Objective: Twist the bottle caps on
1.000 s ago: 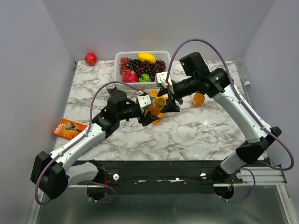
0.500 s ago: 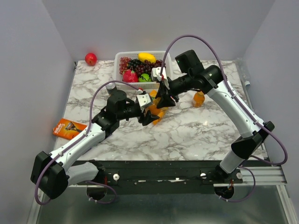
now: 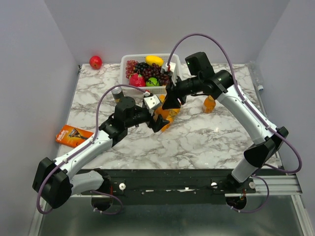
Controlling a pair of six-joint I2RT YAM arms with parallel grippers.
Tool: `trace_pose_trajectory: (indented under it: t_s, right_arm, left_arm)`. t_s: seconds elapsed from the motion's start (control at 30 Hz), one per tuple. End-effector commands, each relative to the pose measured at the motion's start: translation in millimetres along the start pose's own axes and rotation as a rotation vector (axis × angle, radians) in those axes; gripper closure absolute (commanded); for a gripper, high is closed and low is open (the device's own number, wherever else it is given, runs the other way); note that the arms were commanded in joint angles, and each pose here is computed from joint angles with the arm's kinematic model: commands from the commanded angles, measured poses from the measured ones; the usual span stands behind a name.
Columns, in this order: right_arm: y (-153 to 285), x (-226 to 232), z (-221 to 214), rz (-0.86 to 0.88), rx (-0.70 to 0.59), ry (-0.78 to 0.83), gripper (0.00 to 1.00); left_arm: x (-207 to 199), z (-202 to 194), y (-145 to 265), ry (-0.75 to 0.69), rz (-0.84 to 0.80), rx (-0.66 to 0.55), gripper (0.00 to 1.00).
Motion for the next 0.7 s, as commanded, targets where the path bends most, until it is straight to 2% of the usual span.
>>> trace_pose_trajectory:
  t_s: [0.0,0.13,0.17,0.27,0.37,0.67]
  right_arm:
    - [18,-19,-6,-0.127,0.039,0.057,0.86]
    - [40,-62,-18,-0.262,0.118,0.077,0.89]
    - [50,-76,-19,-0.313,0.127,0.073,0.89]
    - [58,-114,-34,-0.4,0.201,0.075,0.89]
    - [57,-146,-47,-0.443,0.257,0.069,0.9]
    - [40,-211,-74,-0.483,0.294,0.027,0.89]
  left_arm:
    - [10,-2,6,-0.023,0.092,0.026,0.01]
    - [8,-35,19,-0.081,0.091,0.148,0.01]
    - [1,-52,25,-0.091,0.056,0.221,0.01]
    - [-8,-72,38,-0.09,0.023,0.305,0.01]
    - [-11,-85,48,-0.074,0.011,0.349,0.01]
    - [19,-95,59,-0.028,0.076,0.404,0.01]
Point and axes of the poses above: each gripper's point midway between its finger pads, its own y axis back along the fingers, its own x axis along the line the jaws close on, z = x × y, the point moved 4 cm from there along y, back along the fingers, and after that the axes turned 13 degrees about -y, right-handed, at the moved point
